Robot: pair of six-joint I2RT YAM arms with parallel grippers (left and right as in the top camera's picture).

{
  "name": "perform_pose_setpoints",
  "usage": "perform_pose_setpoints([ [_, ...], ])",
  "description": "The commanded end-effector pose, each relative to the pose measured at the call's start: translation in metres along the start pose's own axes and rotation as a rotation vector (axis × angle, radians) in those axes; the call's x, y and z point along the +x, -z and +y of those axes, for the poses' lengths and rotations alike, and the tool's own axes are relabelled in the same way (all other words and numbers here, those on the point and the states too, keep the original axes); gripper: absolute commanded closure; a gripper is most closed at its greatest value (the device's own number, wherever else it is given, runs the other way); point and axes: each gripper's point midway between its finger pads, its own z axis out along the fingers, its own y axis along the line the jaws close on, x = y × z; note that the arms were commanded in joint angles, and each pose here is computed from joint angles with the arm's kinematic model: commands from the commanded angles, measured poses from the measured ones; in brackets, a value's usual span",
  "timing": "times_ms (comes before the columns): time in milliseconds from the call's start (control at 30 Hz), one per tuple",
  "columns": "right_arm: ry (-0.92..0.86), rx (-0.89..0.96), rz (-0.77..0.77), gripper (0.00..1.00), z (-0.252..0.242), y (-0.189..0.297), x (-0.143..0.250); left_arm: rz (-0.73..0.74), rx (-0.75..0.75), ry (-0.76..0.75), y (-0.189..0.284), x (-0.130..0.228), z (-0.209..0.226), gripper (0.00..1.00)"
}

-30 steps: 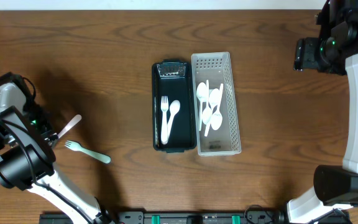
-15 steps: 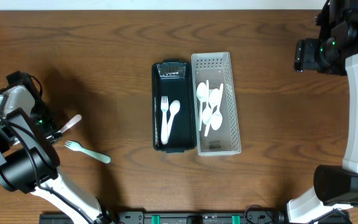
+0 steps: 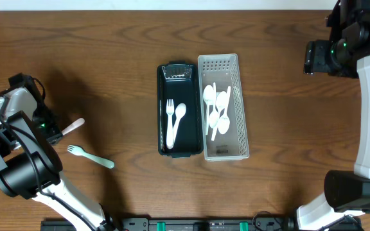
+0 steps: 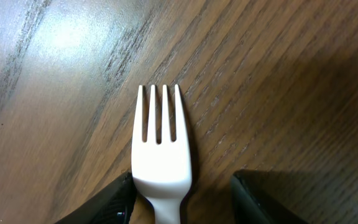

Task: Pack container
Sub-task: 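Lower left gripper and grasp the white fork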

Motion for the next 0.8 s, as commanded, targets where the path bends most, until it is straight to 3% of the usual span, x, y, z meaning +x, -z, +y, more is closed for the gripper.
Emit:
perform_pose_setpoints([
  [0,0.008,0.016,0.006,0.23,-0.004,-0.001,0.001,0.064,-0.188,-0.054,-0.039,0.019,0.045,0.48],
  [567,0.009,0.017,0.016,0.23,-0.004,-0.001,0.004,0.075,-0.206,0.018,-0.044,-0.004,0.048,0.49],
  [767,0.009,0.017,0.017,0.23,-0.004,-0.001,0.004,0.075,-0.206,0.018,-0.044,-0.004,0.048,0.66],
])
